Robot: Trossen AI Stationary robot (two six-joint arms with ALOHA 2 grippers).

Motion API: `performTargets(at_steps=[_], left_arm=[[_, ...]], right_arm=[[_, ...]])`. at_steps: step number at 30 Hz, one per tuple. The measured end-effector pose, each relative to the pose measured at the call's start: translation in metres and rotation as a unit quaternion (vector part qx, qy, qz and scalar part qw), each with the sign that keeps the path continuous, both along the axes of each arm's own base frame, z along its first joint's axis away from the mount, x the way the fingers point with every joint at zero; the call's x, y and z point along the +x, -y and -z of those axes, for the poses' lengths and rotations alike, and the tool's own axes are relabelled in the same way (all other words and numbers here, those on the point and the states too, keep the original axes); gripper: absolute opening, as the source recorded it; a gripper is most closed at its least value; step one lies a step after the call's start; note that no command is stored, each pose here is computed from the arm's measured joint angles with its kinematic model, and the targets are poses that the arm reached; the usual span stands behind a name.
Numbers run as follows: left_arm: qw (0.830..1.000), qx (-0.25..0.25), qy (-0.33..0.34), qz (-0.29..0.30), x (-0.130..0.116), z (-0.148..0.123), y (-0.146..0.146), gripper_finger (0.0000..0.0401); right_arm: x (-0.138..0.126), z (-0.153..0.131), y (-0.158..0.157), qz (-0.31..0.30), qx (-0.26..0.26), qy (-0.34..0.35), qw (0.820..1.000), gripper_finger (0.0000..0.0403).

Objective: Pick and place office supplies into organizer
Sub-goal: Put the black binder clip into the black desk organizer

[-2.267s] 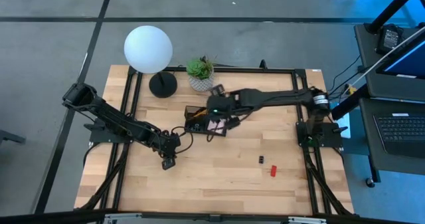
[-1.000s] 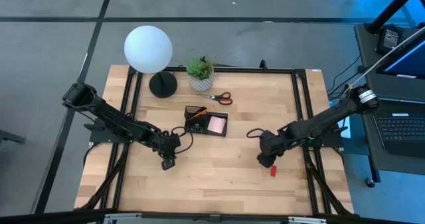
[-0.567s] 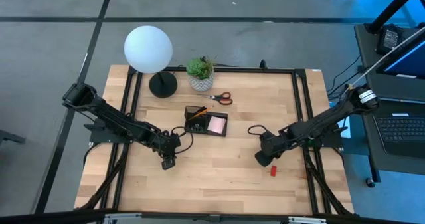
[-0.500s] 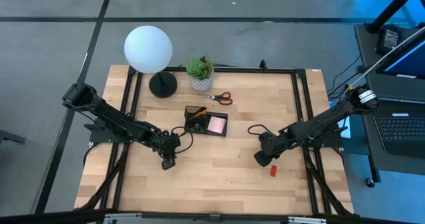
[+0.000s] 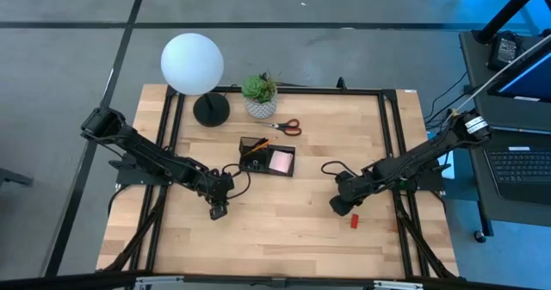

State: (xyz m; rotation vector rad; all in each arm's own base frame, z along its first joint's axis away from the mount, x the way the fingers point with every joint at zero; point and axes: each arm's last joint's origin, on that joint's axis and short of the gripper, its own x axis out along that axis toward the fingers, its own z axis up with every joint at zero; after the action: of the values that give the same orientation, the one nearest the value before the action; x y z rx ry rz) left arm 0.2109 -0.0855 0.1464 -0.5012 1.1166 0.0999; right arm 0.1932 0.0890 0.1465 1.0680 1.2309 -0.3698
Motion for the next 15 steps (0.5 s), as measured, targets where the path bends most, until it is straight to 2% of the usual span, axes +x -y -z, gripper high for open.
performTargets(at_steps=[15], left_arm=[[1.0,0.012,0.004,0.023,0.0,0.0001,0.0,0.0097]], right_arm=[[-0.0015,0.0008,0.0006,-0.017,-0.01,-0.003,1.0,0.0027]])
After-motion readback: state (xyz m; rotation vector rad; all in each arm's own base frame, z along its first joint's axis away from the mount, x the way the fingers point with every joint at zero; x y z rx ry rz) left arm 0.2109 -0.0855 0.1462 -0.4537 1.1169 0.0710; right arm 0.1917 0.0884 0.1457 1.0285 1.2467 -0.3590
